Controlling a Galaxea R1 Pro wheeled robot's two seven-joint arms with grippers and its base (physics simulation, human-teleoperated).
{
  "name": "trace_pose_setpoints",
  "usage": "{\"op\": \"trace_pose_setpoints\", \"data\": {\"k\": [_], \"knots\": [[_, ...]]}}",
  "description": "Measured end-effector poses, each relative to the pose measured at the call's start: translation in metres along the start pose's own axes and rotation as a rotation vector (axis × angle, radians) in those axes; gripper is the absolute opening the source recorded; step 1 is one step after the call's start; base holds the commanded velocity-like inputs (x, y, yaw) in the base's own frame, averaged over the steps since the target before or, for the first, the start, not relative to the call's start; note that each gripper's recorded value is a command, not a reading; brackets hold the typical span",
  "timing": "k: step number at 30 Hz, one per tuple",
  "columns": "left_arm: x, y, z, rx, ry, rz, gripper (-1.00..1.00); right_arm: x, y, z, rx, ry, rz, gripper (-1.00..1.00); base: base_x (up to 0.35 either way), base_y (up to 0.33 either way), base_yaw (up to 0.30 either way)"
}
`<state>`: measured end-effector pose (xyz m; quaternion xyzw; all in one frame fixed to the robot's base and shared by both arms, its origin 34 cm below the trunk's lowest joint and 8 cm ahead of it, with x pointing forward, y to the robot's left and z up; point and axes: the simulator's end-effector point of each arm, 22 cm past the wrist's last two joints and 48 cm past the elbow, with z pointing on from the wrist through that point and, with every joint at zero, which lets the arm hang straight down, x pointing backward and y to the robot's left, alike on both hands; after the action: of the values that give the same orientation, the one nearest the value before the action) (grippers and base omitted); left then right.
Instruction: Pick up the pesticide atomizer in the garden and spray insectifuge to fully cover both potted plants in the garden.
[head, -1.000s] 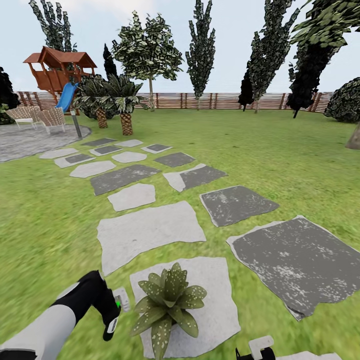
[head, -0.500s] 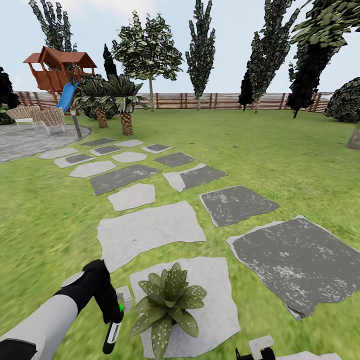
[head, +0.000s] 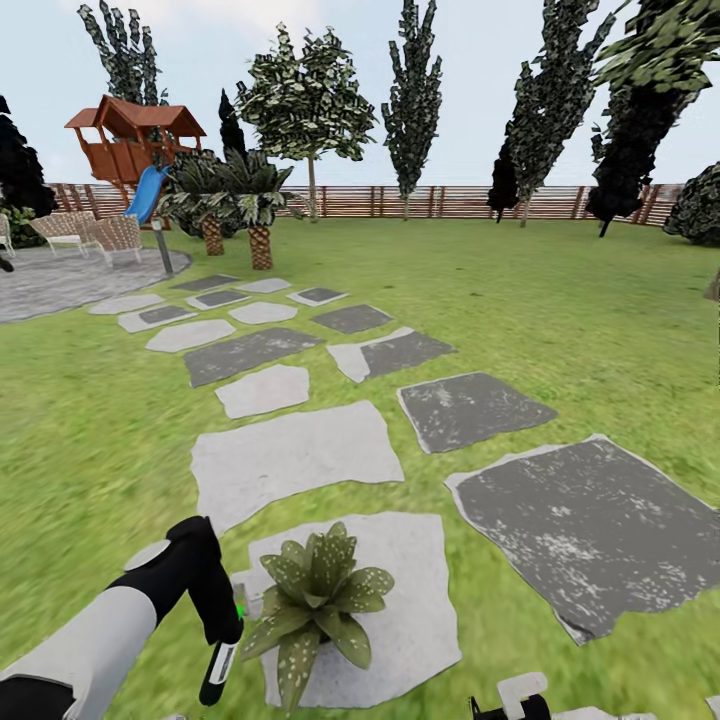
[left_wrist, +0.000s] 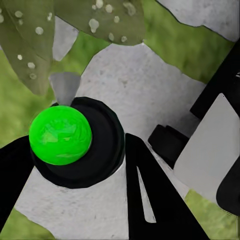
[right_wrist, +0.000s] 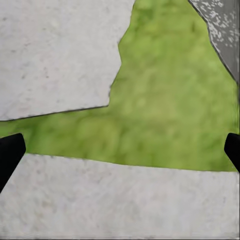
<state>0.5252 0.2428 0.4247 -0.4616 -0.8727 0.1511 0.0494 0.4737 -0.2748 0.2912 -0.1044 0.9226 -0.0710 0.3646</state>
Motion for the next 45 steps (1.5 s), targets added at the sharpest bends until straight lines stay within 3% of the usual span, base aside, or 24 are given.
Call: {"op": "trace_pose_setpoints", "data": {"k": [5,9,16,18,25,30,33,45], "knots": [[0.002,0.001,0.000,0.000,0.004,-0.007,-1.00,0.000,0.000,0.000,0.001,-0.001,0.000,1.00,-0.254,-0.201,0.000],[0.005,0.002,0.000,-0.006,0.016,-0.062,-1.00,0.000,0.000,0.000,0.000,-0.001,0.000,1.00,-0.119,-0.087,0.129],[0.006,0.001,0.001,-0.004,0.022,-0.074,-1.00,0.001,0.001,0.000,-0.001,0.003,-0.002,1.00,-0.007,-0.005,0.209],[0.004,0.005,-0.004,-0.012,0.026,-0.108,-1.00,0.002,0.001,0.000,-0.002,0.003,-0.002,1.00,0.000,0.000,0.028],[-0.017,0.016,-0.028,-0.048,0.032,-0.170,-1.00,0.002,0.001,0.000,-0.002,0.003,-0.002,1.00,0.000,0.000,0.002],[-0.008,0.012,-0.022,-0.056,0.087,-0.148,-1.00,0.002,0.001,0.000,-0.002,0.003,-0.002,1.00,0.000,0.000,0.049],[-0.011,-0.011,-0.023,0.025,0.125,-0.105,-1.00,0.001,0.001,0.000,-0.002,0.003,-0.002,1.00,0.000,0.000,0.255],[-0.017,-0.012,-0.031,0.031,0.122,-0.097,-1.00,0.001,0.000,0.000,0.000,0.003,-0.001,1.00,0.129,-0.085,0.036]]}}
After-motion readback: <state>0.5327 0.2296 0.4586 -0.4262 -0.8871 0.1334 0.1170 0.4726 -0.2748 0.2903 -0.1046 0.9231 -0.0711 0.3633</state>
